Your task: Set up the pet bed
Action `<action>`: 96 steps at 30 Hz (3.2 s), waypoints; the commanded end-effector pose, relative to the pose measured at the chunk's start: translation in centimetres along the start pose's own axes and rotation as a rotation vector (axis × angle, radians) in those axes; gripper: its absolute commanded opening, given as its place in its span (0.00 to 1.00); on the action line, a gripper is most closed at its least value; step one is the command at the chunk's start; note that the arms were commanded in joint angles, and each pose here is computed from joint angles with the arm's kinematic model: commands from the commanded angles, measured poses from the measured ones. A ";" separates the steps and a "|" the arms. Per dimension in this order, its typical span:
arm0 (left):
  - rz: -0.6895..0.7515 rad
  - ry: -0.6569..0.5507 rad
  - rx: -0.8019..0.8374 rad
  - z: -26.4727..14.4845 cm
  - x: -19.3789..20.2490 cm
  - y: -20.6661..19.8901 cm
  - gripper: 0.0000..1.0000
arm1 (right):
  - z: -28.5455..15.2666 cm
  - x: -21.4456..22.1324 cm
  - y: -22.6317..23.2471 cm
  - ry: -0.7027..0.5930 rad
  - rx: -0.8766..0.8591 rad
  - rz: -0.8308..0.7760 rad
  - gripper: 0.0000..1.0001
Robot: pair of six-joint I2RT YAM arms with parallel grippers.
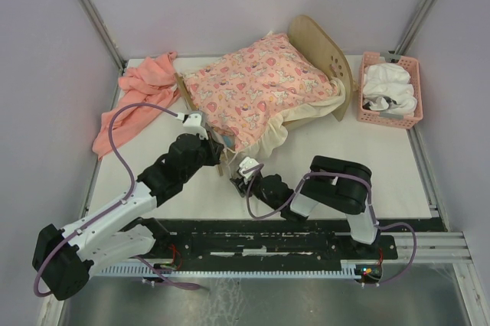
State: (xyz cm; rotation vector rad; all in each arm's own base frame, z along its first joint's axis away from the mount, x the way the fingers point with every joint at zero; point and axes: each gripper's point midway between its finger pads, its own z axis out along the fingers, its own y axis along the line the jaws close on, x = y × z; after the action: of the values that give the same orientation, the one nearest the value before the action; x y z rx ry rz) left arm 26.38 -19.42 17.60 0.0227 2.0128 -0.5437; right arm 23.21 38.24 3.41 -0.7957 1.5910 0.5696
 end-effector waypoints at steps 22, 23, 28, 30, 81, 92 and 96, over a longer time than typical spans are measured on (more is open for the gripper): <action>-0.109 -0.229 -0.136 -9.2 -3.2 5.6 0.03 | -0.4 0.5 -3.6 -0.023 0.151 0.155 0.02; -0.116 -0.237 -0.143 -9.5 -3.4 5.7 0.03 | -0.4 0.3 -3.7 -0.025 0.150 0.153 0.02; -0.125 -0.296 0.003 -10.5 -6.0 2.7 0.03 | 0.0 -0.8 -4.6 -0.042 0.157 0.184 0.02; -0.147 -0.323 0.103 -11.2 -7.0 0.8 0.03 | 0.3 -1.1 -4.6 -0.045 0.148 0.203 0.02; -0.361 -0.164 0.000 -4.9 -3.0 1.8 0.48 | -0.7 -14.7 -5.6 0.168 0.105 -0.059 0.50; -0.469 -0.112 0.068 -3.1 -3.2 2.6 0.47 | -2.4 -16.1 -4.1 0.197 0.075 0.109 0.39; -0.489 -0.101 0.074 -2.6 -3.4 3.2 0.47 | -1.7 -16.0 -4.0 0.228 0.091 0.135 0.38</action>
State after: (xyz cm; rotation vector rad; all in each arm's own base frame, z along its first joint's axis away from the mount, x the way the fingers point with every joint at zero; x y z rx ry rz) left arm 26.03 -13.74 18.11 -0.4640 1.9534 -0.7675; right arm 25.67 36.09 16.43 -0.8096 1.8822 0.4491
